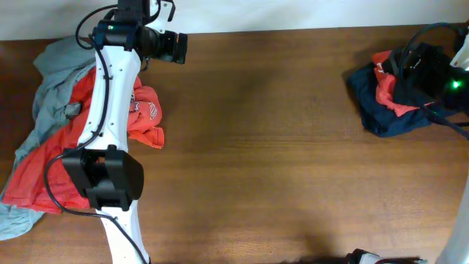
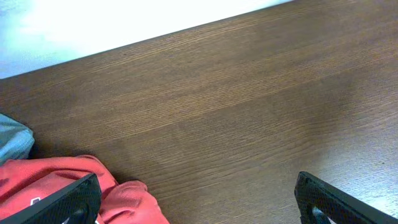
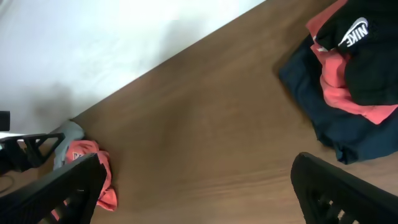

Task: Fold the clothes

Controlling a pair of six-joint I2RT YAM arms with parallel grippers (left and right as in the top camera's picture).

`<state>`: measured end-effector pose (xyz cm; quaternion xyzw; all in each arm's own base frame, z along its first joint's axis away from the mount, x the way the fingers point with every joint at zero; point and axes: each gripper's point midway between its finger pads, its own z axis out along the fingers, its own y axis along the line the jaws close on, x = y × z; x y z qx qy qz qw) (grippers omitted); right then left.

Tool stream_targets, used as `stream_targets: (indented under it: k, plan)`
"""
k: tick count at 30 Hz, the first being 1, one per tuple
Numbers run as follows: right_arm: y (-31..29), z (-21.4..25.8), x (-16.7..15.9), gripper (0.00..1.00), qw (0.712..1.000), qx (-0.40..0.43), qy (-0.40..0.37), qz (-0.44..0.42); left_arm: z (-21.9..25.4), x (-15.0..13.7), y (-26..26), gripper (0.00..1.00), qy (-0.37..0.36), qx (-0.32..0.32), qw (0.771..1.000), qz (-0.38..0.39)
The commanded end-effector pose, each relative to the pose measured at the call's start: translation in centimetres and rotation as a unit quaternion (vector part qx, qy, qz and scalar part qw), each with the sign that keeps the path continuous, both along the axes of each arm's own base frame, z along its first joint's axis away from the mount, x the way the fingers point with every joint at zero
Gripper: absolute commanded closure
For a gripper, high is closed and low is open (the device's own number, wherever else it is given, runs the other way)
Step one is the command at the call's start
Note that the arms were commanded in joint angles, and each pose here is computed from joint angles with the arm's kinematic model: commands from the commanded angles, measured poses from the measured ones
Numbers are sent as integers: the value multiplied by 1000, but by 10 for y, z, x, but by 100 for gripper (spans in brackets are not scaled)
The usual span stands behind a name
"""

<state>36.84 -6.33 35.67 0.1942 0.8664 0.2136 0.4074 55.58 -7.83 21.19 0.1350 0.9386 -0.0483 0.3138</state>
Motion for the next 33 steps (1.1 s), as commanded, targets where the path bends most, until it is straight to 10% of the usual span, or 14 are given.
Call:
stream_targets:
  k: [1, 19, 27, 33]
  plan:
    - [12, 4, 0, 1, 999, 19, -8, 26, 16, 1, 2, 1, -19, 7, 1000, -5]
    - [6, 5, -7, 1, 1000, -22, -6, 12, 16, 1, 2, 1, -19, 7, 1000, -5]
    - [63, 72, -40, 1, 919, -324, -190, 121, 16, 1, 2, 1, -19, 7, 1000, -5]
    - [84, 48, -97, 1, 920, -289, -238, 112, 16, 1, 2, 1, -19, 7, 1000, -5]
